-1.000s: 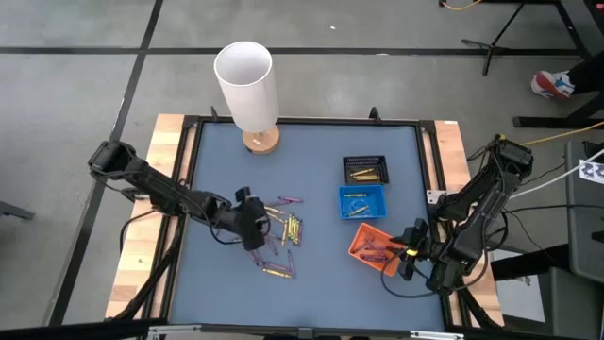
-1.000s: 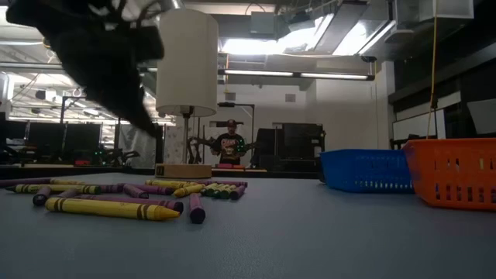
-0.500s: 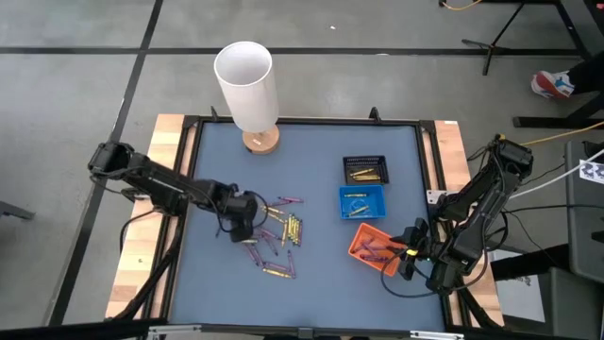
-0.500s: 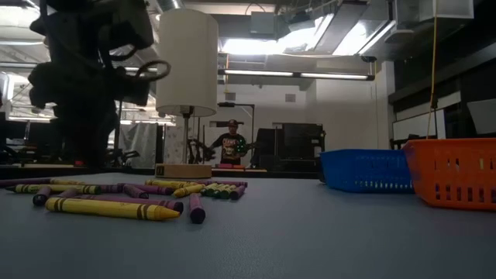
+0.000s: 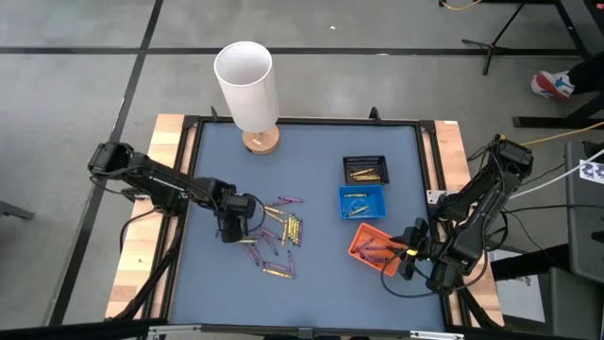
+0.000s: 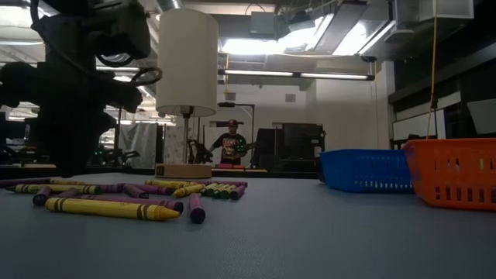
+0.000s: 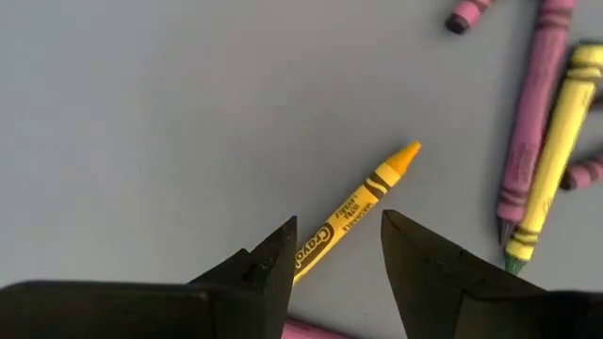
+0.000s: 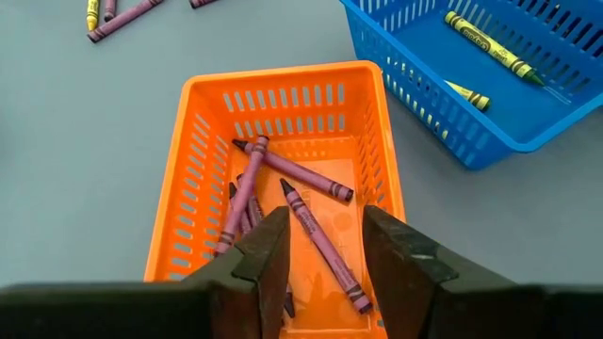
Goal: Sort crayons
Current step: Put the yellow crayon into the black bin
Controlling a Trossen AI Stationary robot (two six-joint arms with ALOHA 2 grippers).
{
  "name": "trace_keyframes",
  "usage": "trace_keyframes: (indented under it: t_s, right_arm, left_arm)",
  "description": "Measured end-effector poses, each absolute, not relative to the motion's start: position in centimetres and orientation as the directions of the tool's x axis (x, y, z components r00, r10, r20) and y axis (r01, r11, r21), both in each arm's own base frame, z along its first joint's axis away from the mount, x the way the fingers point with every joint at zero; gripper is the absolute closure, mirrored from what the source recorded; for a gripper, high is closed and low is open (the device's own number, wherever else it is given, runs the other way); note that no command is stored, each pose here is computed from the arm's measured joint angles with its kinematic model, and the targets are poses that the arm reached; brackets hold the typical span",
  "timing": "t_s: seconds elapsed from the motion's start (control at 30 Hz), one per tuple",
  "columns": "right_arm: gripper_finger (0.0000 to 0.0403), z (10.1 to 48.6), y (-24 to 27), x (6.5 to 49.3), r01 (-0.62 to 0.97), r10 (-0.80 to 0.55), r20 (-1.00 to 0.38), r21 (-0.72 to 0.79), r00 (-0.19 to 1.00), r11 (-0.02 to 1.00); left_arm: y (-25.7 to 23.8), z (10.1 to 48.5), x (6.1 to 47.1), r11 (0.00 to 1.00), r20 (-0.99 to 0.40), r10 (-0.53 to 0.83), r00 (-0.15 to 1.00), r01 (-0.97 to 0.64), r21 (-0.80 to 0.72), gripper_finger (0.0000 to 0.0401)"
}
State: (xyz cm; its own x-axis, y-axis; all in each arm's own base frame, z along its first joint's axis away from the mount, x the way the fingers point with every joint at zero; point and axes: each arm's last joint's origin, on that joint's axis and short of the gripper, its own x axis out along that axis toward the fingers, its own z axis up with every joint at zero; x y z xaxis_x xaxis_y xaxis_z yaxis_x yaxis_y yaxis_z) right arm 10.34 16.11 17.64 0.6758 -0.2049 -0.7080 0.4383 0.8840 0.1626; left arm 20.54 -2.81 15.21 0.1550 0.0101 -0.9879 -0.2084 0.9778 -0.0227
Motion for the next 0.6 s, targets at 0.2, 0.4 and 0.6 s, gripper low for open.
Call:
trace_keyframes:
  t_s: [0.2,0.4,0.6]
  right_arm:
    - [0.0269,17.6,16.1,10.3,0.437,-0.205,-0.708,0.161,0.676,0.885]
    - [0.0269,17.6,16.1,10.3,0.437,-0.205,-0.708,0.161,0.676,0.885]
    - [0.0269,17.6,16.1,10.3,0.423,-0.204,-0.709,0.146,0.675,0.894]
  left_arm:
    - [-2.8,15.2,20.5,0.993,-0.988,0.013,0.155,-0.117,-0.006,0.0261]
    - [-2.8,15.2,20.5,0.996,-0.988,0.013,0.155,-0.087,-0.001,0.0261]
    - [-2.7,13.7,19.4,0.996,-0.993,0.008,0.117,-0.092,-0.003,0.0261]
